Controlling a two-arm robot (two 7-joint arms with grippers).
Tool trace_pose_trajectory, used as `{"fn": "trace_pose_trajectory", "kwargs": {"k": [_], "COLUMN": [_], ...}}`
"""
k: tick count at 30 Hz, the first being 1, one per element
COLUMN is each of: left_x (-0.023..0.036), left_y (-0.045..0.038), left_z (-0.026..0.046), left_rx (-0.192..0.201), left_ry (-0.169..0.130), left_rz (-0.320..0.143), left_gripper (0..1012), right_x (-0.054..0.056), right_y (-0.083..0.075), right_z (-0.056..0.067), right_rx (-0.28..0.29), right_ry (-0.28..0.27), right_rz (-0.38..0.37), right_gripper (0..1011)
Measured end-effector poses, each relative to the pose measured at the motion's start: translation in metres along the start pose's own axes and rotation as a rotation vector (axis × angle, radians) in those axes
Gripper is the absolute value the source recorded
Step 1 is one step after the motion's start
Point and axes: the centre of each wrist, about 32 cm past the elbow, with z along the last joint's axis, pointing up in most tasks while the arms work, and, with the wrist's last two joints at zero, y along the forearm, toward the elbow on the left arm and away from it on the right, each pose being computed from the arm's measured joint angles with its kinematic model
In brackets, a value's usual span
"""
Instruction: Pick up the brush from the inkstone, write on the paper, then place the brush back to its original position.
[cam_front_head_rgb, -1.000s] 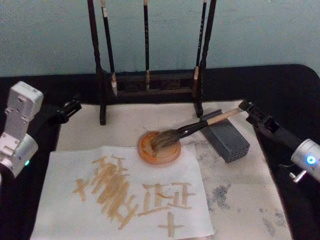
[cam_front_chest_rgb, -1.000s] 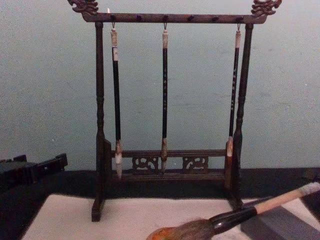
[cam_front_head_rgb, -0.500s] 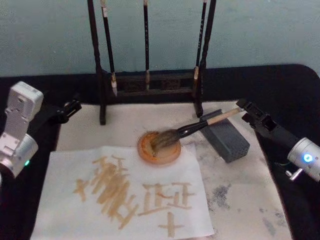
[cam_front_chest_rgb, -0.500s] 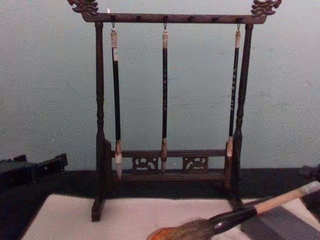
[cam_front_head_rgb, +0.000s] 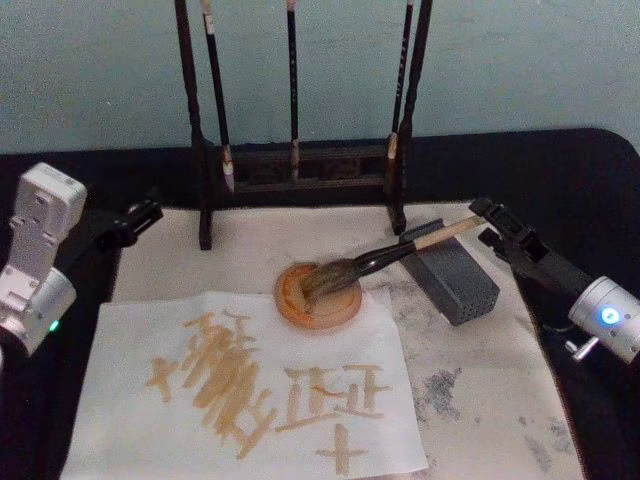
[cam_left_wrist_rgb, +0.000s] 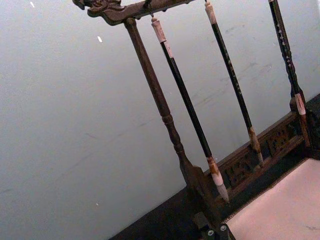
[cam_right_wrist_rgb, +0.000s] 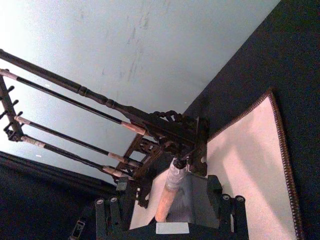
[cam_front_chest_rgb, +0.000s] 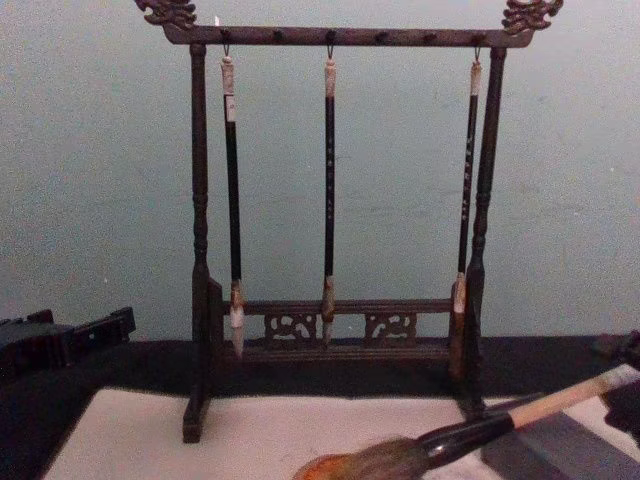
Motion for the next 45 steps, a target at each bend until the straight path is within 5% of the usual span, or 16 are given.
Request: {"fn": "trace_pose_trajectory", "kwargs": {"k": [35, 45], "left_x": [0.0, 0.0], "left_y": [0.0, 0.0], "left_z": [0.0, 0.0], "left_rx": [0.0, 0.0], "left_ry": [0.0, 0.0], "left_rz": [0.0, 0.0], "left_gripper": [1002, 1002], "right_x": [0.0045, 0.0043], "right_y": [0.0037, 0.0037], "right_z": [0.0038, 0.0037], "right_rx": [0.007, 0.008], "right_ry": [0.012, 0.011], "right_rz": [0.004, 0.004], "right_gripper": [997, 744]}}
